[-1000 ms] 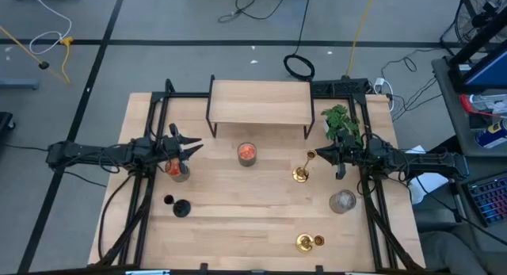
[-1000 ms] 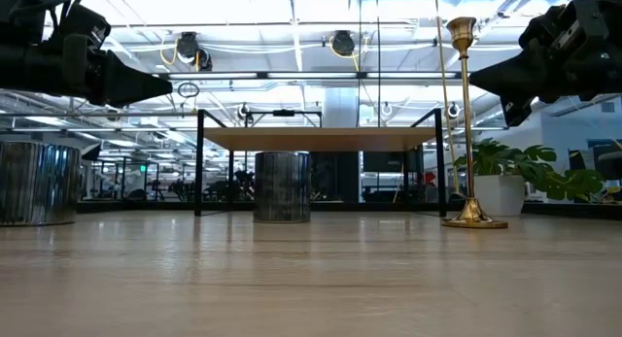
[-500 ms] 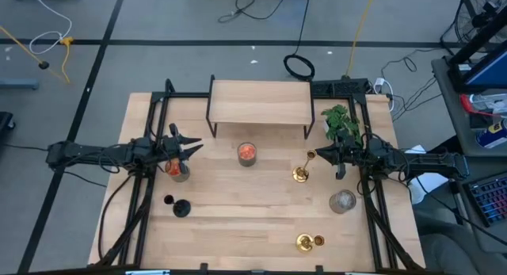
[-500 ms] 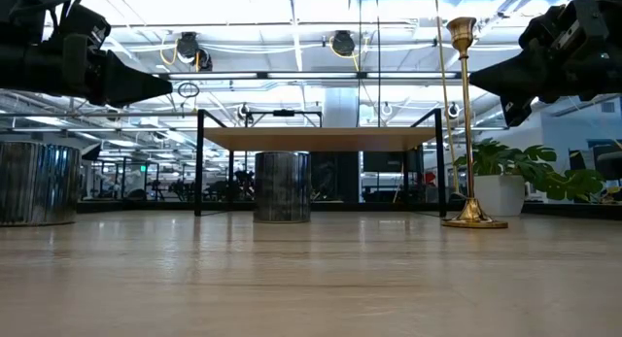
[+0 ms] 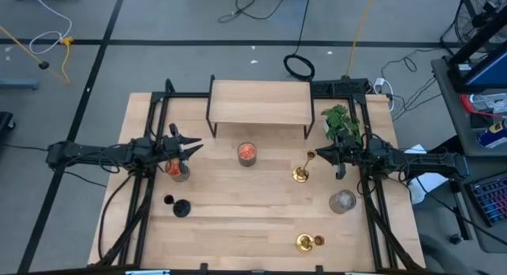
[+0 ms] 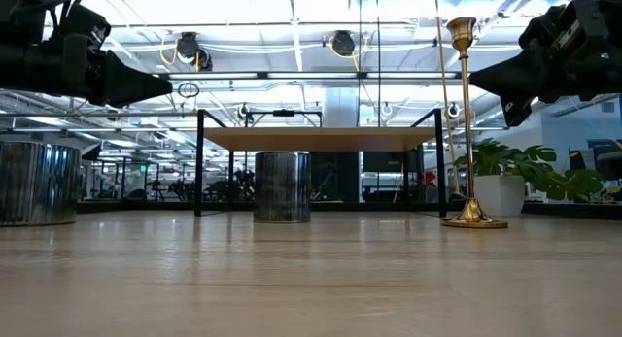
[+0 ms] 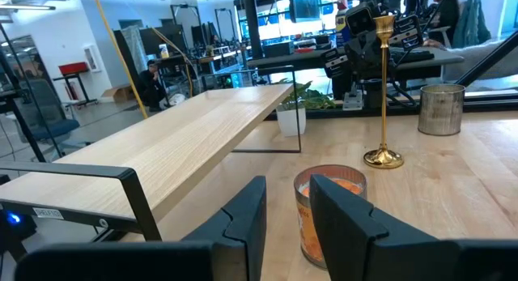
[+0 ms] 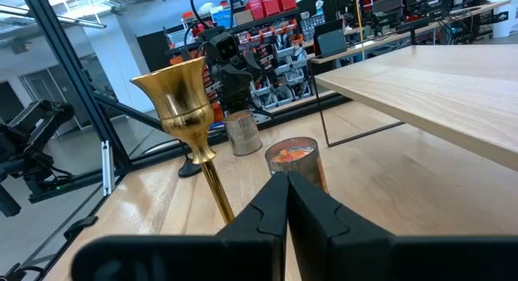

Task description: Pick & Place candle stick holders

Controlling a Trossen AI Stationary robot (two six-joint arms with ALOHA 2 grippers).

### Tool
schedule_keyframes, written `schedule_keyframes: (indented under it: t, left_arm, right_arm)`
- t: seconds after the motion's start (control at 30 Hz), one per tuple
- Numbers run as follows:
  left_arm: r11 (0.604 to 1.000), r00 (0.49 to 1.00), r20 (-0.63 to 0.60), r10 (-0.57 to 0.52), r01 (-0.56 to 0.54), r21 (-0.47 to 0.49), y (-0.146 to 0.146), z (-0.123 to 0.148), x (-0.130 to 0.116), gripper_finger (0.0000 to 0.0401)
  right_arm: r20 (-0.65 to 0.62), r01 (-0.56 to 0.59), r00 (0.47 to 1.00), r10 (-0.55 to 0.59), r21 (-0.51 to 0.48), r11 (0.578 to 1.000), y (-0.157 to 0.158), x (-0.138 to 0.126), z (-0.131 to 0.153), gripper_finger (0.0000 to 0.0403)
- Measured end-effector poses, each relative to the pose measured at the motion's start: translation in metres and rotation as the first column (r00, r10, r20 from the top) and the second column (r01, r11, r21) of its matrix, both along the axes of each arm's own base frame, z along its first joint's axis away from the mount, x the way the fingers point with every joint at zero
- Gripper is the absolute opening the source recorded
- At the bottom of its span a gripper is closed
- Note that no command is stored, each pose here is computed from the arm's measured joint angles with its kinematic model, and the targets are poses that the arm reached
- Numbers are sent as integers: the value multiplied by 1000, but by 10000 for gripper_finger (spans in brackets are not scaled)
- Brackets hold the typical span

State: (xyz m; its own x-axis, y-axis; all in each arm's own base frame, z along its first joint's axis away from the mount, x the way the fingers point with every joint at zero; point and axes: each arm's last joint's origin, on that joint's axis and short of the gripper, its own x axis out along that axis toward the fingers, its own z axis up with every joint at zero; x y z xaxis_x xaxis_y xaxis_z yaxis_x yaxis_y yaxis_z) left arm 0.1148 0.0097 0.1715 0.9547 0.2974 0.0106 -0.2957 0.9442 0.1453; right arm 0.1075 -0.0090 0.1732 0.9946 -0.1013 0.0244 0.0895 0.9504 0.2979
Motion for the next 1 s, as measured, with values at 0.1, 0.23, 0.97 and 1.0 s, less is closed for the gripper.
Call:
schedule_keyframes:
  t: [0.1, 0.23, 0.97, 1.0]
  left_arm:
    - [1000, 1000, 0, 0, 0, 0, 0, 0, 0, 104]
    - [1000, 1000, 0, 0, 0, 0, 0, 0, 0, 104]
    - [1000, 1000, 0, 0, 0, 0, 0, 0, 0, 104]
    - [1000, 1000, 0, 0, 0, 0, 0, 0, 0, 104]
  right_arm:
    - [0, 0, 1000, 0, 0, 1000, 0, 0, 0, 9]
    - [0, 0, 1000, 0, 0, 1000, 0, 0, 0, 9]
    - [13, 0, 1000, 0, -1, 1000, 0, 0, 1, 9]
    - [12, 0, 1000, 0, -1, 1000, 0, 0, 1, 9]
